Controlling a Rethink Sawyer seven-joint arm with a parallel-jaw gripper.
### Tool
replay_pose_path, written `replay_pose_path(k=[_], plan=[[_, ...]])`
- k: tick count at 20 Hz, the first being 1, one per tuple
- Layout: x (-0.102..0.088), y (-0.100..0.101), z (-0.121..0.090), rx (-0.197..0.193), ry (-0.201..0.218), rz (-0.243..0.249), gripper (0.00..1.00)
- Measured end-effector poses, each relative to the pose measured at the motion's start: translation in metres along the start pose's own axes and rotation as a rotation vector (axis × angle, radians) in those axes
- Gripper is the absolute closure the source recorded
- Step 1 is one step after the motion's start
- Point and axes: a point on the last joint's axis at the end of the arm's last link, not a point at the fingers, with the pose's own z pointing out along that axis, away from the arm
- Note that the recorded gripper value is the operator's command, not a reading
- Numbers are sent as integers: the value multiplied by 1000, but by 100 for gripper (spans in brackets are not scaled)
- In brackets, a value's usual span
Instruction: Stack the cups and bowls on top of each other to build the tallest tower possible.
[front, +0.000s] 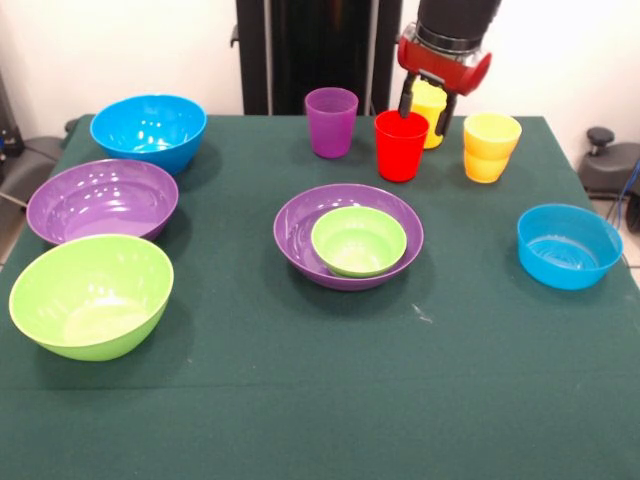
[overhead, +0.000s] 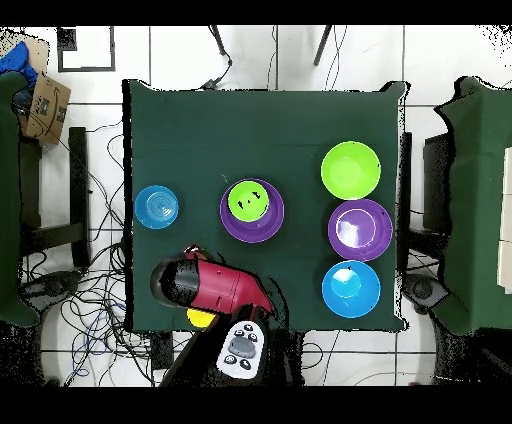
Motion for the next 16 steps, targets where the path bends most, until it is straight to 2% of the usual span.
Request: replay_pose_path(k=[9,16], plan=[[2,-2,8,8,2,-2,0],[2,-3,13,4,-21,-2,0]])
